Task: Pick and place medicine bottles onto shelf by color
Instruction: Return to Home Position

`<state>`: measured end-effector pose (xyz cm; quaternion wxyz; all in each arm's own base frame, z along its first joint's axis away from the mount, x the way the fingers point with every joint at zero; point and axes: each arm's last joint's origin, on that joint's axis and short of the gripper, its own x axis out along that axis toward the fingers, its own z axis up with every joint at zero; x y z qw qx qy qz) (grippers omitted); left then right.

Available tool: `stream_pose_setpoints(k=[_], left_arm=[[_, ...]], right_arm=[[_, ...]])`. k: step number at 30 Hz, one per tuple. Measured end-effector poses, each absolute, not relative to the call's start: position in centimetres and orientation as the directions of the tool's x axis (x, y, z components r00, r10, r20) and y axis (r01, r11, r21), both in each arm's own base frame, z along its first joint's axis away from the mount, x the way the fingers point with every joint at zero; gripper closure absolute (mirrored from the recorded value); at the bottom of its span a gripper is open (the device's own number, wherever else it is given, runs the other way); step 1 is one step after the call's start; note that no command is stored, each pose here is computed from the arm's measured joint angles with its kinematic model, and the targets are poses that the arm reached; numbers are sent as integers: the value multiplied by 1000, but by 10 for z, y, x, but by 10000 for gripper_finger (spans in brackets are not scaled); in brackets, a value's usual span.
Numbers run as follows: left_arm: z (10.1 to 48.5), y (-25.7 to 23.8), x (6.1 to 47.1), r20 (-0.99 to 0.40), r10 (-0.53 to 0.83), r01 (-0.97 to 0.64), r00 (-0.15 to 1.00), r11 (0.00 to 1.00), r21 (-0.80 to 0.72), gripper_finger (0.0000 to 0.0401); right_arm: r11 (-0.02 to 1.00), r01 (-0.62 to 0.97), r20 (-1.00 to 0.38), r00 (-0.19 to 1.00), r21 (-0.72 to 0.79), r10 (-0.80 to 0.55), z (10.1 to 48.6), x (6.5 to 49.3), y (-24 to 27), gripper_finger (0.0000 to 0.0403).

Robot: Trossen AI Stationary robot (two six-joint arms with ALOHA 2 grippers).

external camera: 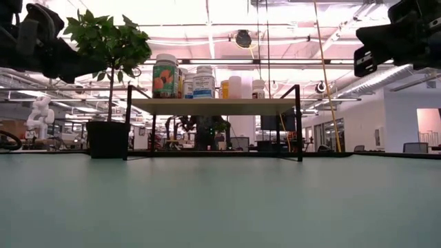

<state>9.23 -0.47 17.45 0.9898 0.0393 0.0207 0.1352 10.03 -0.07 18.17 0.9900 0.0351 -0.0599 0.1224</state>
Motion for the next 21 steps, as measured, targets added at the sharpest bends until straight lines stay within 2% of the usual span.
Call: stream_pose_setpoints(k=[5, 14, 18, 21], left_arm=[[175, -5, 92, -30, 267, -264, 963, 961, 85, 377], [175, -5, 92, -29, 268, -264, 963, 961, 85, 375], [175, -5, 93, -30, 268, -264, 963, 961, 87, 375], [175, -5, 93, -30, 268, -264, 963, 961, 87, 375]], right_arm=[[970, -240, 129, 963, 27, 235, 182, 101, -1, 403], [970, -222, 130, 963, -99, 234, 182, 101, -1, 403], [934, -182, 145, 961, -307, 235, 183, 100, -1, 403], [908, -161, 152, 960, -387, 235, 184, 100, -1, 403]])
